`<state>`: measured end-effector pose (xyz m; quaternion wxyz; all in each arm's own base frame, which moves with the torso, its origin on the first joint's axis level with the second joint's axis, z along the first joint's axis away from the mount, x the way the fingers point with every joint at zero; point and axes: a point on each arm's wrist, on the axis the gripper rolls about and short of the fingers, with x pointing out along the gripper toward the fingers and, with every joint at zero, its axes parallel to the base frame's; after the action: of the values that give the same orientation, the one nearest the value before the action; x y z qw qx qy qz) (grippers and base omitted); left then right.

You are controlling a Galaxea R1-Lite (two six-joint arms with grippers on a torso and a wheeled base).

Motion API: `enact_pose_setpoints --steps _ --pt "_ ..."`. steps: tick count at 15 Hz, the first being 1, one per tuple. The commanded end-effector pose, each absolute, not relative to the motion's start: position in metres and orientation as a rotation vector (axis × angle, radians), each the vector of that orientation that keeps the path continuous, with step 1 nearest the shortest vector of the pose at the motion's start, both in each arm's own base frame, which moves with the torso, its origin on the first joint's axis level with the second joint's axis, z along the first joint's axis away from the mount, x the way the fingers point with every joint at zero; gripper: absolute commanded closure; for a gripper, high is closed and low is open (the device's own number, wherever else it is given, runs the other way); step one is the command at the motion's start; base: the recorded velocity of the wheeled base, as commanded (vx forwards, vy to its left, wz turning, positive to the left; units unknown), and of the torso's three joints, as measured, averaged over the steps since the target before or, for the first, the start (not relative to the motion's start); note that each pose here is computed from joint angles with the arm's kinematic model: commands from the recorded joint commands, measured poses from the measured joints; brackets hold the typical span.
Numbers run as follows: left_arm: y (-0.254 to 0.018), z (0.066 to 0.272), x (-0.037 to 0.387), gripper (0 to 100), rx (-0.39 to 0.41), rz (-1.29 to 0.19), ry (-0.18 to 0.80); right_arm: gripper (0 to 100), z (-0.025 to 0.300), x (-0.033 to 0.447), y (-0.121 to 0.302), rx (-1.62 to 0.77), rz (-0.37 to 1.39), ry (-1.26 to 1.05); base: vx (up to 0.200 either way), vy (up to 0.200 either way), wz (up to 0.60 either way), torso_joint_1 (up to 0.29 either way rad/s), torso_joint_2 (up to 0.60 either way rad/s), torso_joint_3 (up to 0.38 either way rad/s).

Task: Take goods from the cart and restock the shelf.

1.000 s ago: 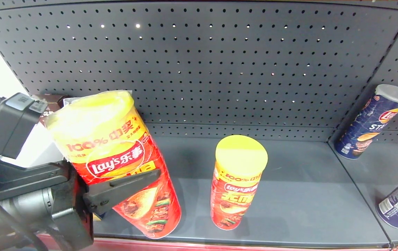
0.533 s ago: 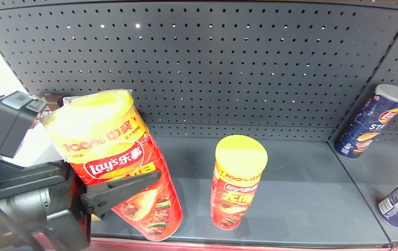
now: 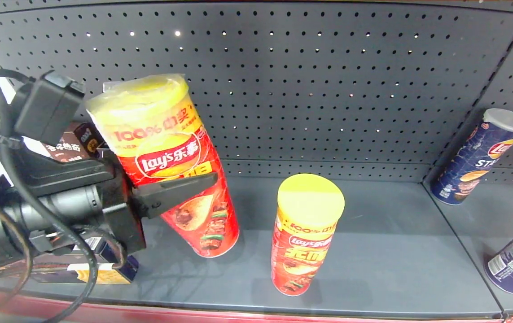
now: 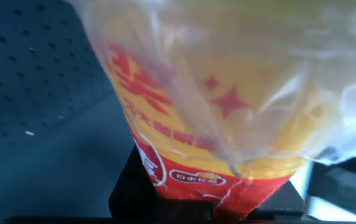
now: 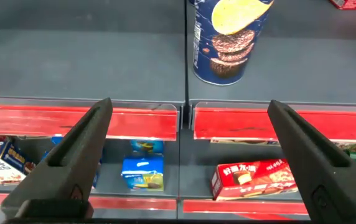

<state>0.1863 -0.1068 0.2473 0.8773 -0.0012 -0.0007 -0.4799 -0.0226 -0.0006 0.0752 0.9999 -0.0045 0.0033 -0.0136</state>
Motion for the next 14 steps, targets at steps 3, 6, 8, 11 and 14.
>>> enact_pose_setpoints --steps 3,6,8,11,14 --pt "-0.128 0.215 0.227 100 0.118 -1.022 0.072 0 0.075 -0.022 -0.001 -0.009 -0.028 0.009 0.0 0.0 0.0 0.0 0.0 0.0" --pt "-0.144 0.212 0.264 100 0.136 -1.016 0.079 0 0.075 -0.022 -0.001 -0.009 -0.028 0.009 0.0 0.0 0.0 0.0 0.0 0.0" --pt "-0.158 0.204 0.293 100 0.14 -1.015 0.085 0 0.075 -0.022 -0.001 -0.009 -0.028 0.009 0.0 0.0 0.0 0.0 0.0 0.0" --pt "-0.17 0.201 0.317 100 0.14 -1.014 0.072 0 0.075 -0.022 -0.001 -0.009 -0.028 0.009 0.0 0.0 0.0 0.0 0.0 0.0" --pt "-0.188 0.201 0.342 100 0.139 -1.028 0.041 0 0.075 -0.022 -0.001 -0.009 -0.028 0.009 0.0 0.0 0.0 0.0 0.0 0.0"
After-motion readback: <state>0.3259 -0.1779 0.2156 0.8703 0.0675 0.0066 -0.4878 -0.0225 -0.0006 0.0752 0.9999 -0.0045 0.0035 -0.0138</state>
